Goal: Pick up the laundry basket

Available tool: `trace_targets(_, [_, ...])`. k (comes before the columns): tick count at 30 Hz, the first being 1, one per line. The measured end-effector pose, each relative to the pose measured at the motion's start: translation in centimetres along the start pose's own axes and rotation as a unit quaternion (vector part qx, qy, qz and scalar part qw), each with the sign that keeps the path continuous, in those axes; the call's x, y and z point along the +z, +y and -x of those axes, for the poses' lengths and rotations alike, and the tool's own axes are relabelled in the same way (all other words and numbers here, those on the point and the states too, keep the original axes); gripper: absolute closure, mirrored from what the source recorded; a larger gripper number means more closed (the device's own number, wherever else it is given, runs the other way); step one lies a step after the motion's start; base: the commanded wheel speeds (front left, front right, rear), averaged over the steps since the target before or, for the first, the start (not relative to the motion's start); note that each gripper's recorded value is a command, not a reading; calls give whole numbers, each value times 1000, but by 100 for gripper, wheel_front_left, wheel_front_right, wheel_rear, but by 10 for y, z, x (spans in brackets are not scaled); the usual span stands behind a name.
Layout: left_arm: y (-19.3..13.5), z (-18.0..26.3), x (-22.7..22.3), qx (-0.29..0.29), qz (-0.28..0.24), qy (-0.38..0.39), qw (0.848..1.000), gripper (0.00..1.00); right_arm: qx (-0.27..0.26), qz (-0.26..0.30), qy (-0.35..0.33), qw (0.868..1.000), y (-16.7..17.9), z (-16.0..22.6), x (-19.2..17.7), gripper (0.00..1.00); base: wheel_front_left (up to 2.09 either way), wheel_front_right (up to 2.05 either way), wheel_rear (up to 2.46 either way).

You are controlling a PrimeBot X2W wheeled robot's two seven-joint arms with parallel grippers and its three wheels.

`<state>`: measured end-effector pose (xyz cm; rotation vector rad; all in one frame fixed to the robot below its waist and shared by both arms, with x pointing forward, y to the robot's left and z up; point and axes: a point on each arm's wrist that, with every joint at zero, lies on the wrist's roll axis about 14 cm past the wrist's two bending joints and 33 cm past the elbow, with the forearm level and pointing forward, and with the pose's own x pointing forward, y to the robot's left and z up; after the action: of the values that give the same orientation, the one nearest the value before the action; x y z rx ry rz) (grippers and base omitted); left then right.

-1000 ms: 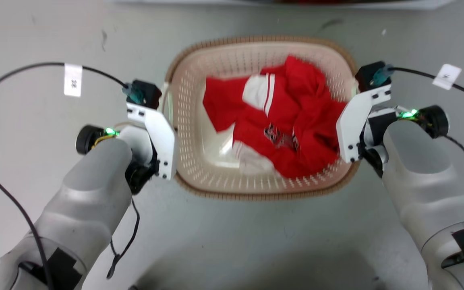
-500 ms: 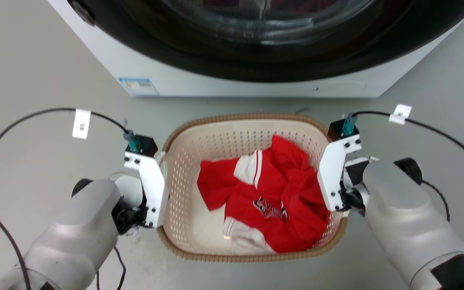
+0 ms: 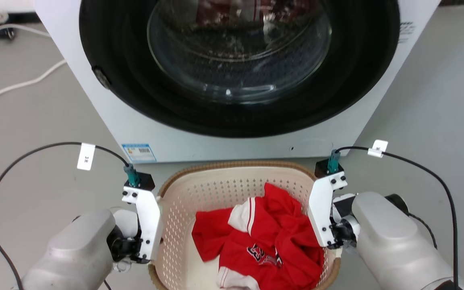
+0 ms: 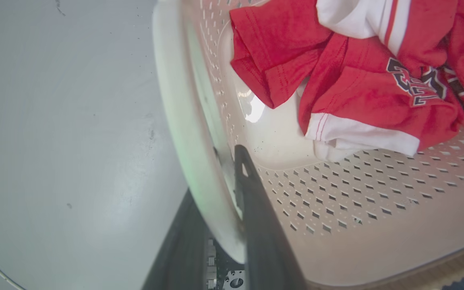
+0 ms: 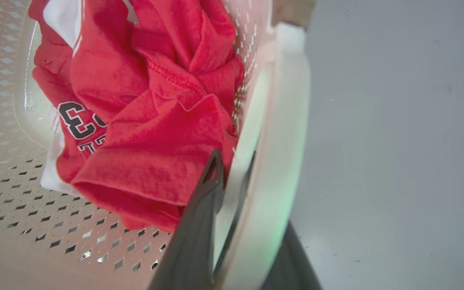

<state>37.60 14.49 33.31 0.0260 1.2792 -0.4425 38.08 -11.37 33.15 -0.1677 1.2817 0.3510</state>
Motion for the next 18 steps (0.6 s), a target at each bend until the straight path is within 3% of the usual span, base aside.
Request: trace_targets(18, [-13,43,-14,12,1,-17,1000,100,-7,0,-45,999,13,46,-11,100,0,0,0])
